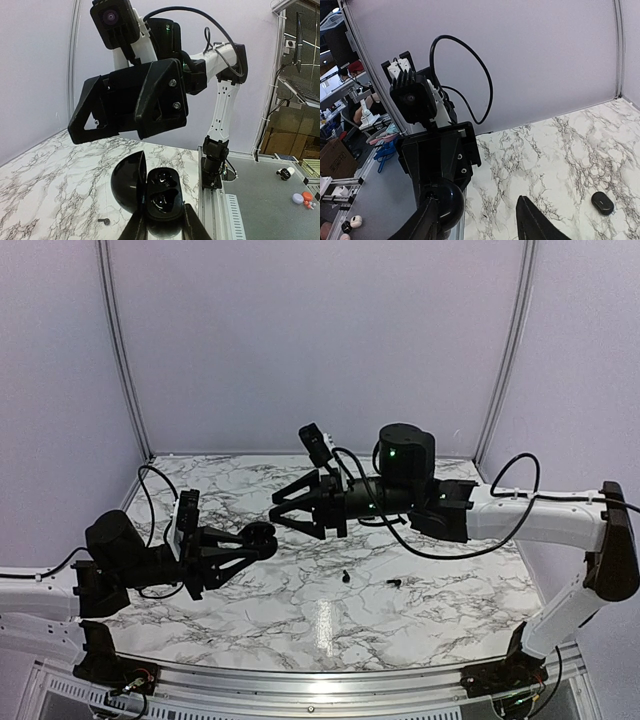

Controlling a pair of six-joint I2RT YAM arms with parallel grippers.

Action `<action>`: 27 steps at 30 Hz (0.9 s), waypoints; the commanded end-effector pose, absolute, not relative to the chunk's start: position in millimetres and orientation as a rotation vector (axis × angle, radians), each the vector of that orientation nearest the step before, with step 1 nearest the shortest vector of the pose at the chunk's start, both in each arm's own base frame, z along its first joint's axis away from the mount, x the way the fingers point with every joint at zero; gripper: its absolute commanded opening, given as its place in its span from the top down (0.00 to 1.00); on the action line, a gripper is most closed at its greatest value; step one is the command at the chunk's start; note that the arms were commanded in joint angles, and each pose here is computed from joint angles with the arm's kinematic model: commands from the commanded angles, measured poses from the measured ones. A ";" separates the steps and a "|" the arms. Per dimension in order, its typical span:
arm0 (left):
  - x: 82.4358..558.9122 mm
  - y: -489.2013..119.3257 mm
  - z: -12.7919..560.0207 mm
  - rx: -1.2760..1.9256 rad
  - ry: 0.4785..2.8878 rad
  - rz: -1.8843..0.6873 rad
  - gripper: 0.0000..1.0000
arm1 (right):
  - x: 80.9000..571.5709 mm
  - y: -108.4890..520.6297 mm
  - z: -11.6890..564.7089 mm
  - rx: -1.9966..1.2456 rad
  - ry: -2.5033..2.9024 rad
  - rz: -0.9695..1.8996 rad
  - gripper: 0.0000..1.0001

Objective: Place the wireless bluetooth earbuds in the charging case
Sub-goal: Pick up the left earbud from the center of the board.

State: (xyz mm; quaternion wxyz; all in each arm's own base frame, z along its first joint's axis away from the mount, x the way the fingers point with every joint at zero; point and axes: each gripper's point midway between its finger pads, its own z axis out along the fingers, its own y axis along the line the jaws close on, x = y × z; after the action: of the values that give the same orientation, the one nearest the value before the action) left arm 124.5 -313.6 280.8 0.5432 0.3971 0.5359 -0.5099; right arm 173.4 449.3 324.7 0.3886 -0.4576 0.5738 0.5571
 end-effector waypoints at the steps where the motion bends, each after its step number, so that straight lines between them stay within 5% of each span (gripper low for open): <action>1: 126.0 -310.1 286.2 0.926 1.267 -1.186 1.00 | 177.6 429.1 350.1 -1.155 1.403 1.362 0.45; 11: 126.8 -303.3 275.7 0.900 1.295 -1.177 1.00 | 243.5 346.4 253.4 -0.887 1.865 1.101 0.45; 22: 126.8 -304.1 260.1 0.930 1.317 -1.153 1.00 | 261.1 305.5 119.0 -0.701 2.325 0.859 0.57; 27: 128.2 -304.0 259.1 0.928 1.320 -1.143 1.00 | 264.5 303.0 88.1 -0.681 2.401 0.748 0.53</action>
State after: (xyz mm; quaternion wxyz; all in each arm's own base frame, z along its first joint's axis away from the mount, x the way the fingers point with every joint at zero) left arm 128.1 -304.2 263.2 0.5470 0.3883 0.5568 -0.4899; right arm 257.8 309.3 105.9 0.2655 -0.2729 0.8685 0.3175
